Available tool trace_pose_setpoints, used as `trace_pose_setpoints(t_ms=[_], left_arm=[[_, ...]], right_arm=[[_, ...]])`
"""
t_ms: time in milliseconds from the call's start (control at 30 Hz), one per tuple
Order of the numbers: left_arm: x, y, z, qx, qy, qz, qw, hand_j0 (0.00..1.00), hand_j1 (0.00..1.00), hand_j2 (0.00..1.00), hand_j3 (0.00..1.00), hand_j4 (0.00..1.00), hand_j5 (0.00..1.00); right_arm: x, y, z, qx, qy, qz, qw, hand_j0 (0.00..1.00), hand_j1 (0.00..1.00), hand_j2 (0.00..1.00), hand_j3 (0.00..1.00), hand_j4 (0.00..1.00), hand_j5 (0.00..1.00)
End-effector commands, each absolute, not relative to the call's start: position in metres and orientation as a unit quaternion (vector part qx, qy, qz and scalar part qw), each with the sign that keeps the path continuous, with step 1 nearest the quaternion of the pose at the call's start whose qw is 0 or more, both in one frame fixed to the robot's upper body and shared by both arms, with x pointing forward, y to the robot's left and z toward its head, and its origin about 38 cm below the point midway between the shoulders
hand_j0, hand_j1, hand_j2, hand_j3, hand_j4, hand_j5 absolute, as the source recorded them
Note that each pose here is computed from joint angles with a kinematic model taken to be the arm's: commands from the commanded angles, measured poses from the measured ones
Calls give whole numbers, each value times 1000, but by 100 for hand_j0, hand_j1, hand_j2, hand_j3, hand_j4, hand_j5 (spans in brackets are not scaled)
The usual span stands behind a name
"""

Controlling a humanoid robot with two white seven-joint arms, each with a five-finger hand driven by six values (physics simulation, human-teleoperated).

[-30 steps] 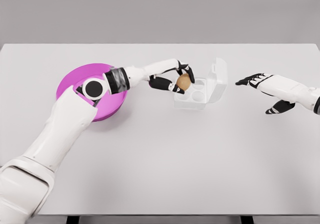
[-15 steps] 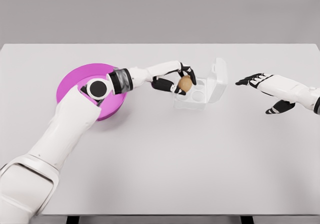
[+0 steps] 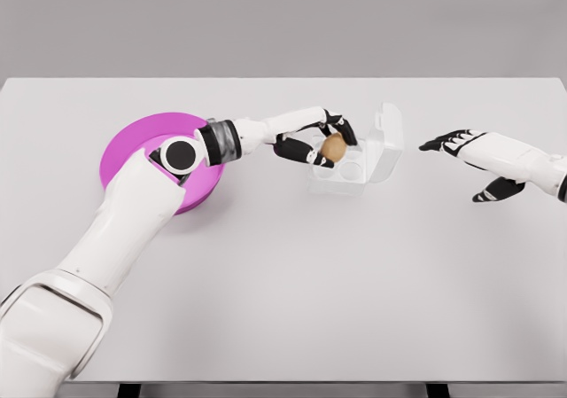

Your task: Pack egg into the box and close the box lid

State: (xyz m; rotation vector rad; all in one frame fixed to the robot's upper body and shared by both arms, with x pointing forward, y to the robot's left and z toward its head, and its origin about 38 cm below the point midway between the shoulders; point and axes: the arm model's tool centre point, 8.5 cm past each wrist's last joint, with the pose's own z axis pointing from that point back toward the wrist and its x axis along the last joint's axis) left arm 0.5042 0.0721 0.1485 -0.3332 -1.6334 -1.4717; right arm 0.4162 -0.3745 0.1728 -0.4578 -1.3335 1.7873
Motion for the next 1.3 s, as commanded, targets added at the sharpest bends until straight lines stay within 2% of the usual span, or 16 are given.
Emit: trace_pose_setpoints(t_ms=[0, 467, 600, 700, 867, 1033, 1067, 1267], left_arm=[[504, 72, 149, -136, -660, -590, 444, 69, 69, 69, 69, 69, 69], [505, 74, 150, -134, -660, -590, 445, 76, 76, 76, 76, 76, 76], [508, 83, 153, -128, -662, -588, 446, 98, 98, 98, 98, 98, 98], [510, 94, 174, -118, -684, -577, 430, 100, 100, 100, 100, 100, 100], [505, 150, 222, -92, -727, -554, 395, 100, 100, 100, 100, 100, 100], [464, 212, 254, -91, -754, -551, 347, 100, 100, 100, 100, 100, 100], [454, 222, 262, -90, -767, -555, 309, 100, 100, 100, 100, 100, 100], [447, 265, 261, -70, -756, -559, 334, 100, 100, 100, 100, 100, 100]], right_arm=[[416, -376, 174, -183, -534, 710, 421, 100, 100, 100, 100, 100, 100], [417, -376, 176, -185, -534, 711, 419, 100, 100, 100, 100, 100, 100], [417, -373, 176, -185, -536, 710, 418, 100, 100, 100, 100, 100, 100], [417, -370, 174, -181, -539, 709, 418, 100, 100, 100, 100, 100, 100], [418, -367, 173, -178, -539, 710, 417, 100, 100, 100, 100, 100, 100], [418, -364, 174, -178, -541, 710, 414, 100, 100, 100, 100, 100, 100], [416, -357, 180, -179, -547, 713, 402, 100, 100, 100, 100, 100, 100], [414, -344, 185, -178, -556, 711, 392, 100, 100, 100, 100, 100, 100]])
